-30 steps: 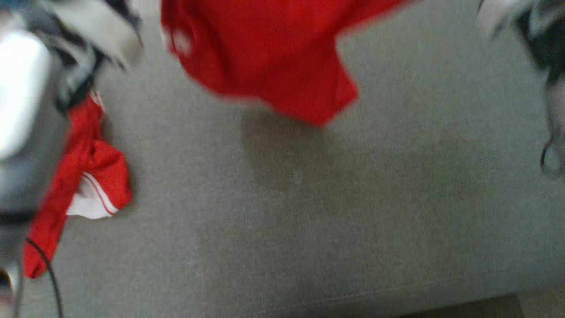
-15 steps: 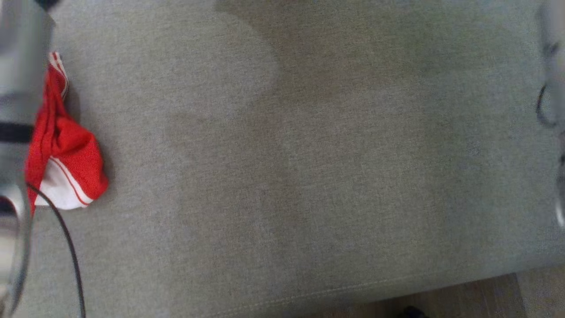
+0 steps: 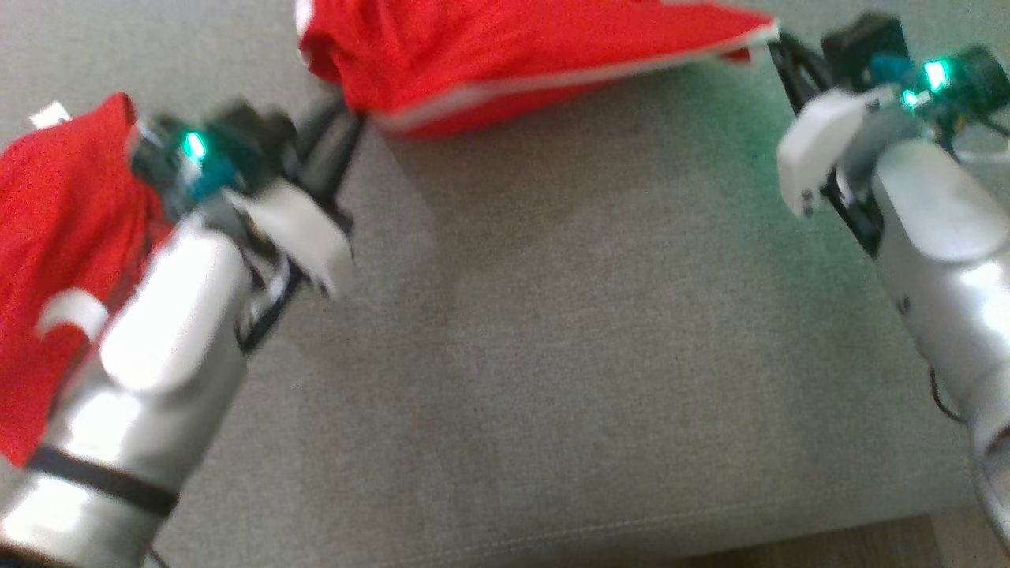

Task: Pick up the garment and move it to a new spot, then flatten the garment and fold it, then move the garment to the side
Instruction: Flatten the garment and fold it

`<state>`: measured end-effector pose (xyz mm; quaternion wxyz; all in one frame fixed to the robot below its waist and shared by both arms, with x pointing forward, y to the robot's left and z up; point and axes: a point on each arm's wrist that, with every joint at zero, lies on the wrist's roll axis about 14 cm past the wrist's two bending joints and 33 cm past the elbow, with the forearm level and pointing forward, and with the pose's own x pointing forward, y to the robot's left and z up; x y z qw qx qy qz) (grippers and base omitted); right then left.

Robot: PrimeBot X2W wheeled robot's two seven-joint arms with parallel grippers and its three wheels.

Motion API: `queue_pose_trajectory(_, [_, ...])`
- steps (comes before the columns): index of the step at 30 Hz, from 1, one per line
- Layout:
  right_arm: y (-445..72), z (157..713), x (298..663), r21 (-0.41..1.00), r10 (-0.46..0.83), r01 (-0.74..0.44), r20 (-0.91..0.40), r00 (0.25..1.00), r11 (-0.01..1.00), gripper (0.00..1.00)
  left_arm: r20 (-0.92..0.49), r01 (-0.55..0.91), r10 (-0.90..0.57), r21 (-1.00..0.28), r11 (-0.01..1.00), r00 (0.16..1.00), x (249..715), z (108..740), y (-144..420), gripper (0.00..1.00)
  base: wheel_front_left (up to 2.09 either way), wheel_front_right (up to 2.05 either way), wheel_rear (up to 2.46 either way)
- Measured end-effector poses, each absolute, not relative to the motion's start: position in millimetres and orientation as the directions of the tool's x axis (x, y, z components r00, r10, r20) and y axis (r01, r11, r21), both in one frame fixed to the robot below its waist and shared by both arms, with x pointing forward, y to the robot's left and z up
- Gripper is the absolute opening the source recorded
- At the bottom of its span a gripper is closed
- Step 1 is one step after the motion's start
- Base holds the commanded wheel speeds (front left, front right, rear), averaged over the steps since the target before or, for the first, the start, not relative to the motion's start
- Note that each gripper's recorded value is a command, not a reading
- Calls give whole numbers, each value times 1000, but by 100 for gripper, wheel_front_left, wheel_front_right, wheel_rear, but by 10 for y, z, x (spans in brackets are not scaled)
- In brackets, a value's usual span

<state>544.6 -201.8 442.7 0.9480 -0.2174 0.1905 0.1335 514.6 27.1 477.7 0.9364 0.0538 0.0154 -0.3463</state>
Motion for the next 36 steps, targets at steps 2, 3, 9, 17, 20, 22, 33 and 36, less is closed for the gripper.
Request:
queue_pose_trajectory(2, [-2071,4351,5283,-352,168,-354,-463,870,866,0,-96,676,-669,94,731,737,4924,4692,256,0,0,0,0])
queue_pose_trajectory(3, [-2092,4313,5194,-343,170,-366,-486,857,865,0,-108,687,-679,94,721,727,4821,4660,250,0,0,0,0])
queue_pose_trajectory(9, [-2255,4216,4687,-286,196,-435,-597,778,854,0,-150,732,-717,95,675,680,4327,4571,216,0,0,0,0])
queue_pose_trajectory(17, [-2389,4363,4247,-239,219,-469,-650,728,850,0,-142,750,-737,85,656,660,3971,4628,160,0,0,0,0])
queue_pose_trajectory(20, [-2462,4367,3996,-223,217,-479,-679,701,849,0,-137,761,-749,71,645,648,3795,4637,115,0,0,0,0])
queue_pose_trajectory(22, [-2540,4391,3858,-220,207,-476,-694,690,851,0,-130,769,-759,57,637,638,3686,4646,67,0,0,0,0])
queue_pose_trajectory(33, [-2658,4795,3980,-296,190,-464,-636,748,835,0,-92,772,-769,-1,636,633,3601,4691,-49,0,0,0,0])
queue_pose_trajectory(36, [-2565,4853,4178,-324,197,-476,-619,761,818,0,-75,751,-749,3,660,659,3758,4743,13,0,0,0,0])
